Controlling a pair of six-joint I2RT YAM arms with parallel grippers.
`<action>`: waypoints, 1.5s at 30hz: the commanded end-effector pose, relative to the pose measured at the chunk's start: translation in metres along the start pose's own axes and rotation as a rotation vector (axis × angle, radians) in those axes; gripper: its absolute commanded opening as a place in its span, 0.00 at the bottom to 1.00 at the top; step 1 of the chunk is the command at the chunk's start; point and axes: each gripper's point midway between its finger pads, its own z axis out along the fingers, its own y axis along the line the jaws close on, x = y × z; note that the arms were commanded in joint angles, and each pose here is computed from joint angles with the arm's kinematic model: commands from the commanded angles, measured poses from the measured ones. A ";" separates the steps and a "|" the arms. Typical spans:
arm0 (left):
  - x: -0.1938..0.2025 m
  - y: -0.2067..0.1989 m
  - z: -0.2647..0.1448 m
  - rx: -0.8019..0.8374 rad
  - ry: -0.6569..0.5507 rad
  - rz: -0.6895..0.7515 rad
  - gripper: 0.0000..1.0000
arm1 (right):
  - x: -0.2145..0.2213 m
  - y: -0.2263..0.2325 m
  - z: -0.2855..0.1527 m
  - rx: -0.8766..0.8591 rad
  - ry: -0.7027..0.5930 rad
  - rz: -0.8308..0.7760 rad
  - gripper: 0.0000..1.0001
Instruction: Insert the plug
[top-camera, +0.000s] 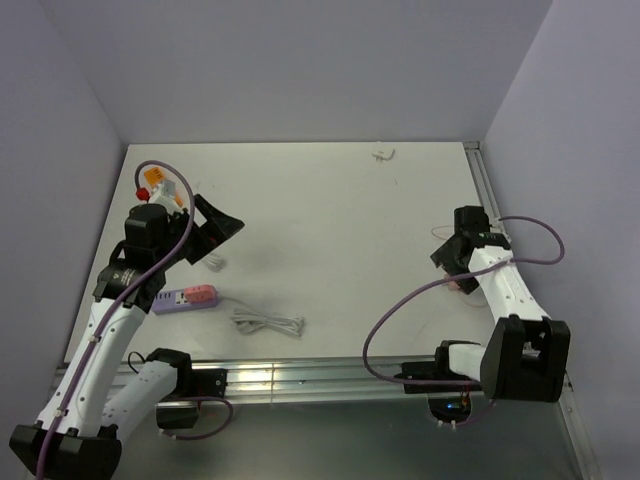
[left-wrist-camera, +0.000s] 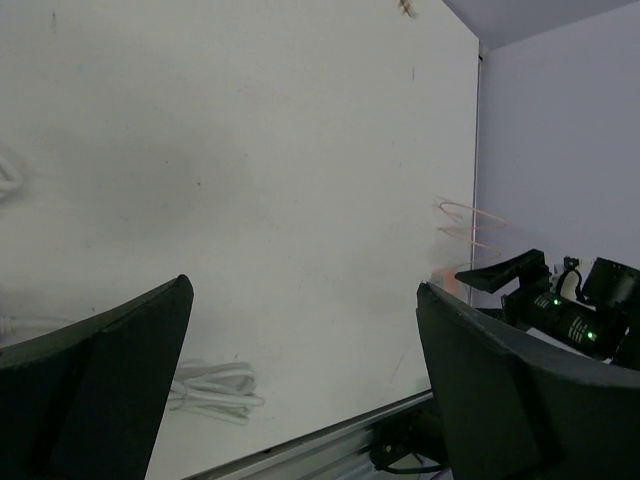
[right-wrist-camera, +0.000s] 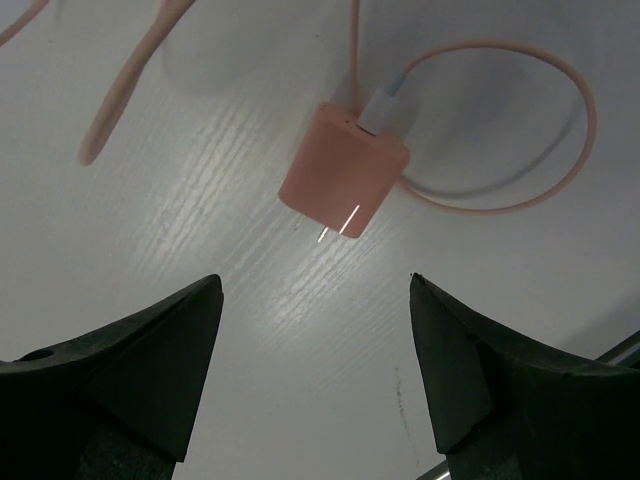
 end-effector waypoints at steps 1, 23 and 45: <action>0.002 -0.010 0.004 0.059 0.017 0.063 0.99 | -0.013 -0.002 0.017 0.080 -0.037 0.086 0.82; 0.016 -0.009 0.014 0.057 0.085 0.101 1.00 | -0.034 0.005 0.065 0.215 -0.069 0.196 0.74; 0.040 -0.074 0.002 0.504 0.085 0.164 0.73 | 0.035 0.162 -0.104 -0.526 -0.059 -0.105 0.00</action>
